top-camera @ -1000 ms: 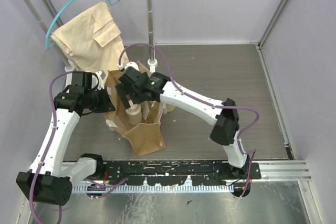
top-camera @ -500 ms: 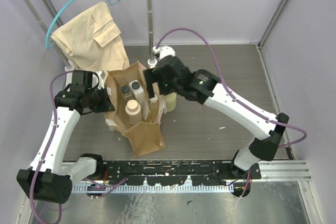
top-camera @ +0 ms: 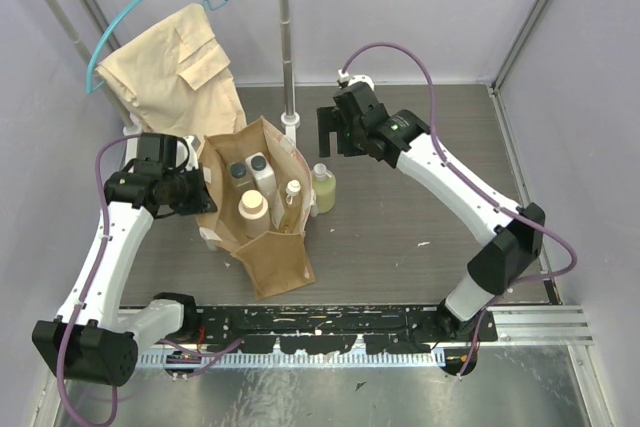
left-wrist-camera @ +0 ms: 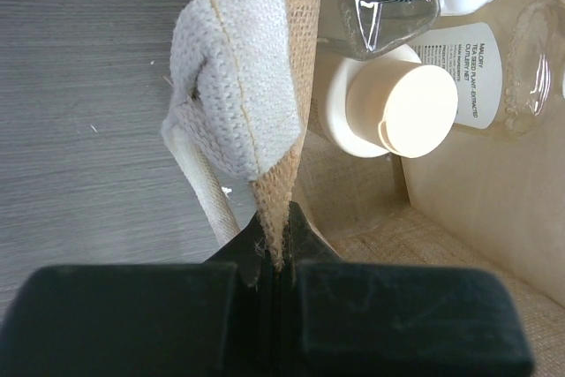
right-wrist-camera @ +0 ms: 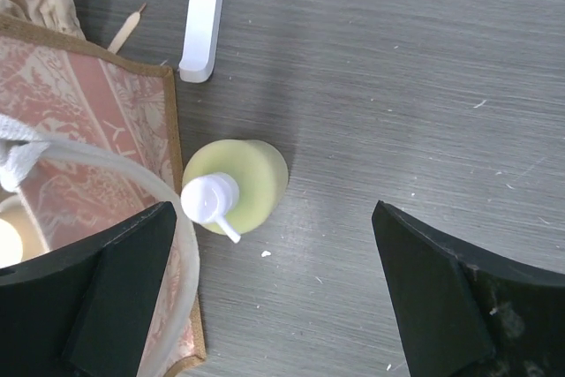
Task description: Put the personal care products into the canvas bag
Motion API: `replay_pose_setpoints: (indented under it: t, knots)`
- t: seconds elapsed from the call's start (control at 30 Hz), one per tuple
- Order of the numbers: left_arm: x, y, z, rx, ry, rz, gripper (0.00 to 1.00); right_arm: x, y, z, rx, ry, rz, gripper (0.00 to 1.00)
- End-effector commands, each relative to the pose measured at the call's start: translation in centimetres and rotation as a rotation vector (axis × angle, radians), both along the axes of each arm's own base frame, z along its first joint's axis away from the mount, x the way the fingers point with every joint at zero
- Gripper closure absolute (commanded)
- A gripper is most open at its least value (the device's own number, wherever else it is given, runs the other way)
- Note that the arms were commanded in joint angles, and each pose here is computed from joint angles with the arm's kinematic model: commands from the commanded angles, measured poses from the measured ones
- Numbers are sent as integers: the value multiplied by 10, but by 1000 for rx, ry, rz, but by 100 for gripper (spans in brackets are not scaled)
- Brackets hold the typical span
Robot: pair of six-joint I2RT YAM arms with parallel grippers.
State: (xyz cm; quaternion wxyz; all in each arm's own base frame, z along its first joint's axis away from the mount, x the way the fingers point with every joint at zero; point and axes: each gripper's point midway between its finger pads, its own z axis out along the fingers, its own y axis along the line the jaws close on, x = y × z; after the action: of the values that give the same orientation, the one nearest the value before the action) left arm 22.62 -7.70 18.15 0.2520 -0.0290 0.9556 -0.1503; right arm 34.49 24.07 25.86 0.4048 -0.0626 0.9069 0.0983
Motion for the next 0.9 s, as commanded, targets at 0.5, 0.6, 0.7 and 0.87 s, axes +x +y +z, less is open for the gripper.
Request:
replay_pose_setpoints:
  t: [0.5,0.6,0.7,0.87]
  knots:
    - [-2,5,-3,39,20,-14,100,16,52,-72,8,152,107,3]
    - [-2,5,-3,39,20,-17,100,15,57,-85,-17,178,111,3]
    - [-2,5,-3,39,18,-19,100,15,59,-95,-46,194,106,3]
    - [-1,4,-3,34,14,-23,100,14,64,-106,-55,216,111,3]
